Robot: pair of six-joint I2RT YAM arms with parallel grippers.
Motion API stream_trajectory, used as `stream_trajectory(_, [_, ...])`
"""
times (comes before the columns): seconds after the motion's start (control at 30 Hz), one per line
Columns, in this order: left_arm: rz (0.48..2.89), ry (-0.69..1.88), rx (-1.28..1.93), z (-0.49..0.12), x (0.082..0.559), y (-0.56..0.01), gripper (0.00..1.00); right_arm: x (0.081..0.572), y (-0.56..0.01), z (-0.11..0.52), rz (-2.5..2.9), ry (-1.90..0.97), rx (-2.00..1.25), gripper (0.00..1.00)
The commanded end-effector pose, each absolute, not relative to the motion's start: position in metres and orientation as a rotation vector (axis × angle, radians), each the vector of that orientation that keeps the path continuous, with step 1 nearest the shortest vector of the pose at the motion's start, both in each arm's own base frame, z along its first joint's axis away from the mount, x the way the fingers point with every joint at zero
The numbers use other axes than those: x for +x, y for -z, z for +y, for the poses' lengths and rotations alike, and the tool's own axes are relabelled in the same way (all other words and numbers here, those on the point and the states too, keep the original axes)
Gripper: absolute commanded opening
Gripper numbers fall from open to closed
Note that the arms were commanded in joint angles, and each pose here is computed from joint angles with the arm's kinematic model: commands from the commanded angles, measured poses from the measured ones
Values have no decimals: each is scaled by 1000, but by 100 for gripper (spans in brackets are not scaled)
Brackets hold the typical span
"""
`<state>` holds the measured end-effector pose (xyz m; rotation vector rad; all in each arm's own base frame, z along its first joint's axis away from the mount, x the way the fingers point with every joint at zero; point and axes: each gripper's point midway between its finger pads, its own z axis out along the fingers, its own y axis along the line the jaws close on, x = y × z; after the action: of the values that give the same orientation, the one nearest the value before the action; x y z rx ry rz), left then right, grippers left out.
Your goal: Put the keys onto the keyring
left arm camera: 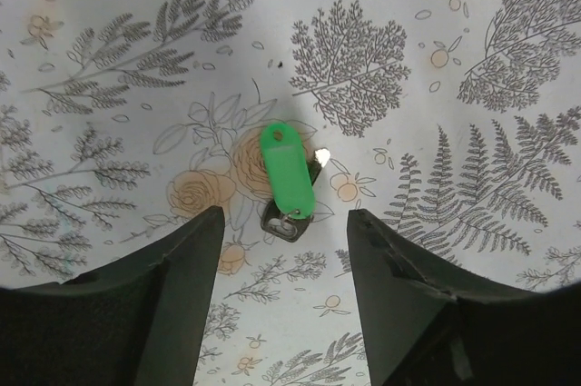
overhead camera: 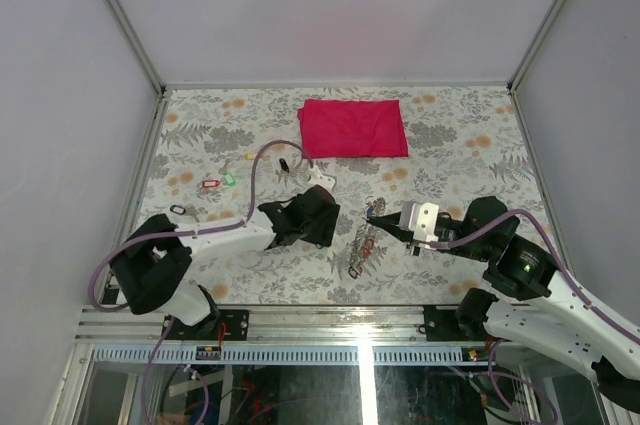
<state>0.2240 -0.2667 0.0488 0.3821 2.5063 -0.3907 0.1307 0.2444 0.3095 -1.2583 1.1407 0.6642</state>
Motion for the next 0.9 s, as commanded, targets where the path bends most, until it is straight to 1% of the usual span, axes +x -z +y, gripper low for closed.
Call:
stream_trajectory(0.0, [2494, 237, 317, -268, 225, -44, 57, 130, -346, 244, 1057, -667, -1187, 0])
stream_trajectory(0.13, [2499, 139, 273, -271, 219, -36, 51, 130, -345, 243, 1061, -666, -1189, 0])
stream_trajectory(0.23, [2495, 86, 281, -273, 219, -32, 48, 129, -344, 242, 1064, -665, -1191, 0])
stream_trajectory(0.67, [2510, 40, 316, -280, 216, -20, 35, 129, -340, 243, 1070, -662, -1202, 0])
stream_trajectory(0.87, [2528, 41, 313, -279, 213, -11, 33, 129, -339, 242, 1072, -660, -1203, 0])
